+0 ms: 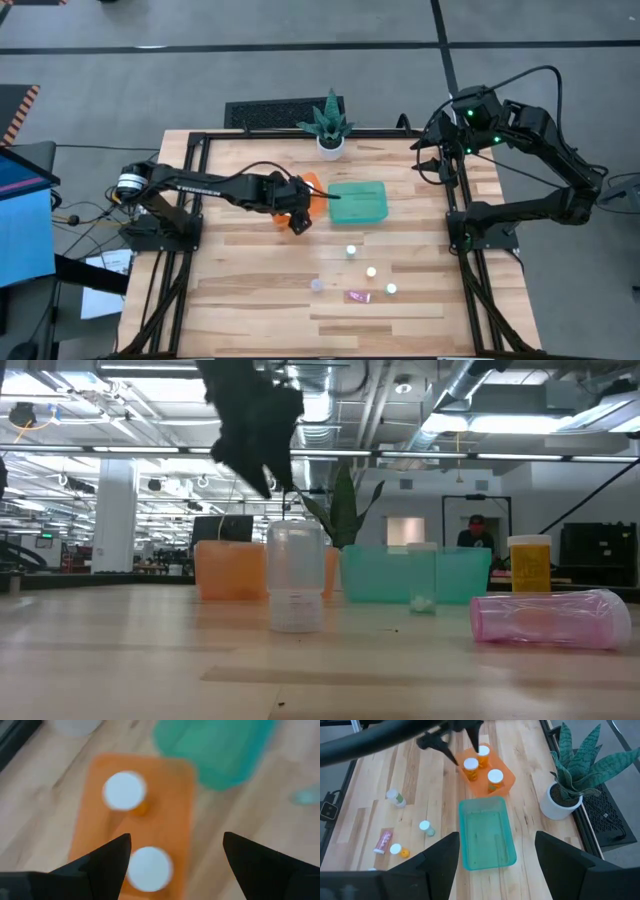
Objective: Pick and place medicine bottles into bin by pill shape (circle, oval)
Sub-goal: Put the transparent capsule bottle into the orange bin
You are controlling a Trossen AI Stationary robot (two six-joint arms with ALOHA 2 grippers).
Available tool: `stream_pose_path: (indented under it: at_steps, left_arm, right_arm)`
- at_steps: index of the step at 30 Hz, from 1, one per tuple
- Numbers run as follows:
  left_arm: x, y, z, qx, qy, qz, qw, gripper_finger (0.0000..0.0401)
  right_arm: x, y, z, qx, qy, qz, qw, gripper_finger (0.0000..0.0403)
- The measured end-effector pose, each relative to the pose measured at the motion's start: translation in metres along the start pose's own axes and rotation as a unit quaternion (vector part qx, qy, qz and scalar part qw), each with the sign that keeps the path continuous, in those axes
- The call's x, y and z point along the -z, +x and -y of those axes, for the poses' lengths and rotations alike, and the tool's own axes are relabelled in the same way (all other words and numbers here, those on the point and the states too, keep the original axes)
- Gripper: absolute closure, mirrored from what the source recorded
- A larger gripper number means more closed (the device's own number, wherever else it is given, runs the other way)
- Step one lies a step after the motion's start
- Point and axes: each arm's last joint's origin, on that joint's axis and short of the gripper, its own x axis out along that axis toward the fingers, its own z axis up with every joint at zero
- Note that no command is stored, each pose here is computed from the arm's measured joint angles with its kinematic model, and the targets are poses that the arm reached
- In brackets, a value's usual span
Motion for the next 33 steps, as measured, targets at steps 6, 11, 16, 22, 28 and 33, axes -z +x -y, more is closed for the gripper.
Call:
stream_pose_path:
  at_steps: [6,11,16,22,28,33]
  left_arm:
    - [-0.016,-0.048,0.031,0.09,0.021,0.009,0.996,0.009]
    - [-0.004,-0.082,0.07,0.152,0.018,0.035,0.988,0.009]
    - [0.03,-0.086,0.117,0.142,0.034,0.071,0.987,0.009]
    - [0.061,-0.044,0.169,0.133,0.09,0.076,0.984,0.0089]
    - [0.075,-0.002,0.186,0.106,0.089,0.046,0.989,0.0089]
    - [0.079,0.007,0.188,0.119,0.094,0.016,0.988,0.0088]
  right_arm:
    - [0.0,0.0,0.0,0.0,-0.001,0.0,1.0,0.0132]
    - [0.0,0.0,0.0,0.0,-0.002,0.0,1.0,0.0132]
    - [0.0,0.0,0.0,0.0,-0.002,0.0,1.0,0.0132]
    - [0.0,0.0,0.0,0.0,-0.01,0.001,1.0,0.0132]
    - [0.0,0.0,0.0,0.0,-0.01,0.001,1.0,0.0132]
    - [0.0,0.0,0.0,0.0,-0.009,-0.001,1.0,0.0132]
